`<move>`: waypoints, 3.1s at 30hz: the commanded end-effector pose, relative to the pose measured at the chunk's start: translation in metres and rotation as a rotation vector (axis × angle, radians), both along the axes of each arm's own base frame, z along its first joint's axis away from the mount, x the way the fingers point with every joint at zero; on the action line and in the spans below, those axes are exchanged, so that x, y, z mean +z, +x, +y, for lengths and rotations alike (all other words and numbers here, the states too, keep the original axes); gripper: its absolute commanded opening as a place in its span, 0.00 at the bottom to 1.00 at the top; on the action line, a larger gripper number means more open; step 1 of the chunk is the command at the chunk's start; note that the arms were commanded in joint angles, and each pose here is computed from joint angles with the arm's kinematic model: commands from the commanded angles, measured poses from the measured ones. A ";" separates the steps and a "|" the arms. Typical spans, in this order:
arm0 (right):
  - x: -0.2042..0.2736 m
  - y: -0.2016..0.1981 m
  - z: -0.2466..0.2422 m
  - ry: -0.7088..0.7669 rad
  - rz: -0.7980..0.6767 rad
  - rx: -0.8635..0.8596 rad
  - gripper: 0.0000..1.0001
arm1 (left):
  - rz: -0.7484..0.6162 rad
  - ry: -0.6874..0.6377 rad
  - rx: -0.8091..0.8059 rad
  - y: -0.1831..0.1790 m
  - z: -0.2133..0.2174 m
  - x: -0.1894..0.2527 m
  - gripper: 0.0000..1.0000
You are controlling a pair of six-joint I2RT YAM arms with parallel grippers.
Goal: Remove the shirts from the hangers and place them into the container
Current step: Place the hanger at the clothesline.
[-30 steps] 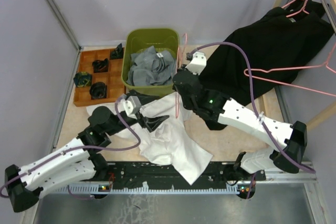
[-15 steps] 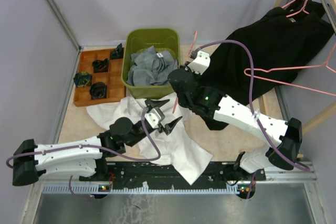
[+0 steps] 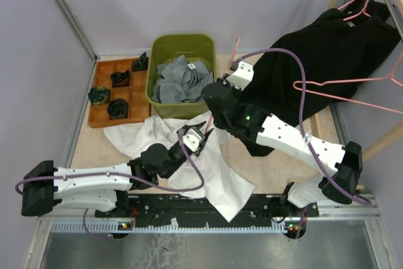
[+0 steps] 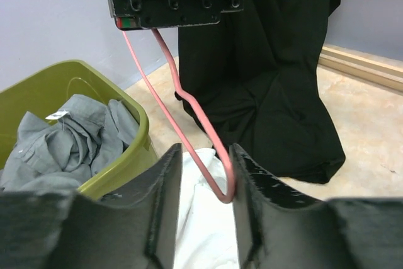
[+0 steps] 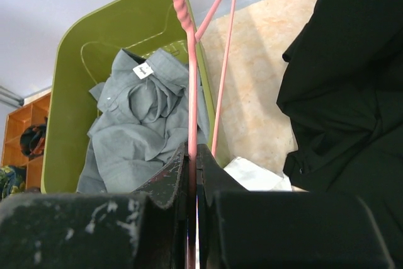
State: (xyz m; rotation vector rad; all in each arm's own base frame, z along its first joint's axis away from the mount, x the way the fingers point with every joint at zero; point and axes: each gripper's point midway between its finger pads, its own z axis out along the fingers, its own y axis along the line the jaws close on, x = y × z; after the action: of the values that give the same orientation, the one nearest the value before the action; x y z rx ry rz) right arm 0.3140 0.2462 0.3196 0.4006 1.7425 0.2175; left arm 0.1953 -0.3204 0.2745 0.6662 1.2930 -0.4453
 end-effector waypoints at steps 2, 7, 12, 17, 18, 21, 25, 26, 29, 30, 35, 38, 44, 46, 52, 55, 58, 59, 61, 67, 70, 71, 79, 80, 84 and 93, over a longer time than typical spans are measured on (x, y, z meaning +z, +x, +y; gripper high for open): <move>0.033 0.002 -0.007 0.092 -0.080 -0.049 0.00 | -0.003 -0.093 0.046 0.003 0.008 0.024 0.33; 0.030 0.000 -0.002 0.089 -0.068 -0.012 0.00 | -0.016 -0.101 0.038 0.002 0.008 0.029 0.24; 0.025 -0.001 0.004 0.082 -0.055 0.022 0.00 | -0.016 -0.102 0.024 0.001 0.005 0.032 0.08; 0.025 -0.002 0.009 0.085 -0.050 0.059 0.01 | -0.017 -0.123 0.042 0.002 0.010 0.040 0.00; 0.026 -0.002 0.010 0.088 -0.051 0.063 0.02 | -0.017 -0.124 0.043 0.002 0.011 0.041 0.00; 0.026 -0.002 0.010 0.092 -0.053 0.064 0.01 | -0.018 -0.129 0.036 0.001 0.012 0.043 0.00; 0.025 -0.002 0.009 0.096 -0.053 0.062 0.00 | -0.017 -0.136 0.019 -0.002 0.012 0.044 0.07; 0.025 -0.002 0.009 0.098 -0.053 0.063 0.00 | -0.015 -0.139 0.018 -0.002 0.011 0.044 0.09; 0.026 -0.003 0.009 0.104 -0.053 0.063 0.00 | -0.014 -0.144 0.016 -0.002 0.011 0.045 0.16; 0.026 -0.003 0.010 0.106 -0.052 0.064 0.00 | -0.012 -0.144 0.020 -0.001 0.011 0.044 0.18; 0.027 -0.004 0.008 0.112 -0.054 0.063 0.00 | -0.012 -0.150 0.029 0.000 0.011 0.045 0.30; 0.026 -0.003 0.007 0.116 -0.055 0.054 0.00 | -0.012 -0.157 0.038 0.001 0.010 0.047 0.35; 0.025 -0.003 0.006 0.122 -0.053 0.045 0.00 | -0.007 -0.148 0.032 0.002 0.005 0.045 0.36; 0.025 -0.004 0.006 0.119 -0.051 0.044 0.00 | -0.003 -0.148 0.044 0.003 0.006 0.043 0.35; 0.020 -0.005 0.009 0.116 -0.038 0.071 0.00 | 0.003 -0.146 0.076 0.006 0.012 0.043 0.00; 0.027 -0.011 0.026 0.092 -0.049 0.208 0.25 | 0.037 -0.151 0.116 0.009 0.024 0.037 0.00; 0.038 -0.025 0.042 0.057 -0.106 0.397 0.47 | 0.041 -0.125 0.114 0.006 0.034 0.034 0.00; 0.042 -0.030 0.043 0.061 -0.124 0.438 0.52 | 0.035 -0.117 0.094 0.003 0.035 0.036 0.00; 0.050 -0.040 0.042 0.064 -0.177 0.503 0.62 | 0.031 -0.151 0.076 -0.001 0.045 0.044 0.00; 0.082 -0.081 0.027 0.046 -0.422 0.702 0.88 | 0.063 -0.192 0.095 0.002 0.074 0.051 0.00; 0.090 -0.105 0.016 0.014 -0.534 0.793 0.90 | 0.067 -0.211 0.119 0.003 0.087 0.058 0.00; 0.087 -0.113 0.015 -0.008 -0.559 0.831 0.91 | 0.064 -0.219 0.127 0.003 0.092 0.061 0.00; 0.006 -0.188 0.034 -0.239 -0.660 1.310 0.97 | 0.041 -0.302 0.126 -0.005 0.118 0.090 0.00; -0.005 -0.193 0.034 -0.256 -0.653 1.340 0.98 | 0.038 -0.307 0.118 -0.007 0.119 0.094 0.00; -0.055 -0.206 0.033 -0.335 -0.590 1.450 0.99 | 0.028 -0.326 0.066 -0.015 0.119 0.110 0.00; -0.104 -0.216 0.031 -0.375 -0.501 1.536 0.99 | 0.122 -0.243 -0.067 -0.033 0.102 0.130 0.00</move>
State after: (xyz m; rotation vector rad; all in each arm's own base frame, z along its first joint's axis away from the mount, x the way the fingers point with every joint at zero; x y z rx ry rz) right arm 0.1092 0.2745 0.2067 -1.1895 1.3080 0.9192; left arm 0.1744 -0.2127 0.3955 0.4167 1.2717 -0.6258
